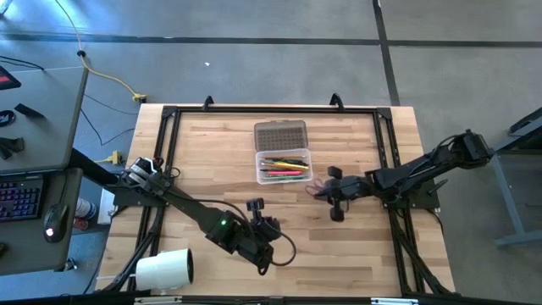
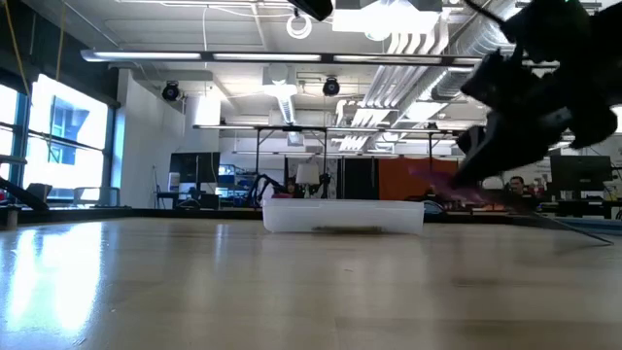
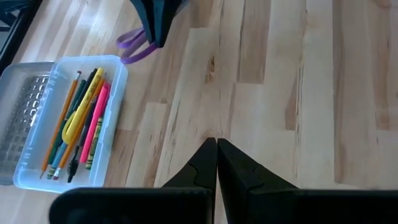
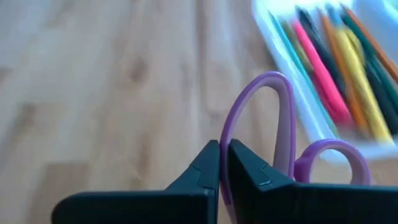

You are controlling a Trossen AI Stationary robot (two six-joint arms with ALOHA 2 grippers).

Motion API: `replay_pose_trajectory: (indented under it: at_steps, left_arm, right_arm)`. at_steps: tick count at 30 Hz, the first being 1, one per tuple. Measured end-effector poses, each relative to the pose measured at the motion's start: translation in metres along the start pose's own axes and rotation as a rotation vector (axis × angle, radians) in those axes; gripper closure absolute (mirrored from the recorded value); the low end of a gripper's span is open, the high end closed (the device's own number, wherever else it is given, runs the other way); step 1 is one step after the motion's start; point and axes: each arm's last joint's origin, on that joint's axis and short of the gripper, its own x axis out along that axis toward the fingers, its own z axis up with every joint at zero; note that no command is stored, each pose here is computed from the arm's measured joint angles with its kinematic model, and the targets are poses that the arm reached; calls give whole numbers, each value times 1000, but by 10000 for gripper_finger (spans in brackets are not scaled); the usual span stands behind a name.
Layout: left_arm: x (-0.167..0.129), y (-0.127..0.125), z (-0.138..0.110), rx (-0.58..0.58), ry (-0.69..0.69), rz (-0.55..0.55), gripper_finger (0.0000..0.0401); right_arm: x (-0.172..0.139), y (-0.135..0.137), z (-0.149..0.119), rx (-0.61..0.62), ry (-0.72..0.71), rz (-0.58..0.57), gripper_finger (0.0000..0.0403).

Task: Pick & place school supplies into a supply box
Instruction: Put the violet scissors into the black supply box

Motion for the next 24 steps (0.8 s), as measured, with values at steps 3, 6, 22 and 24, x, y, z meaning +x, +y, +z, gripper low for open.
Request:
replay_pose_trajectory:
  at_steps: [3, 6, 22, 24]
  left_arm:
    - [0, 0, 0, -1, -2, -3, 355]
    - [0, -1, 2, -14, -17, -11, 355]
    - [-1, -5, 8, -127, -55, -80, 355]
    - [-1, -6, 8, -118, -55, -84, 355]
  right_arm:
    - [0, 6, 15, -35, -68, 68, 396]
    - [-3, 16, 36, -103, -187, 128, 400]
    - [24, 40, 96, -397, -324, -112, 400]
    - [36, 32, 102, -422, -298, -192, 400]
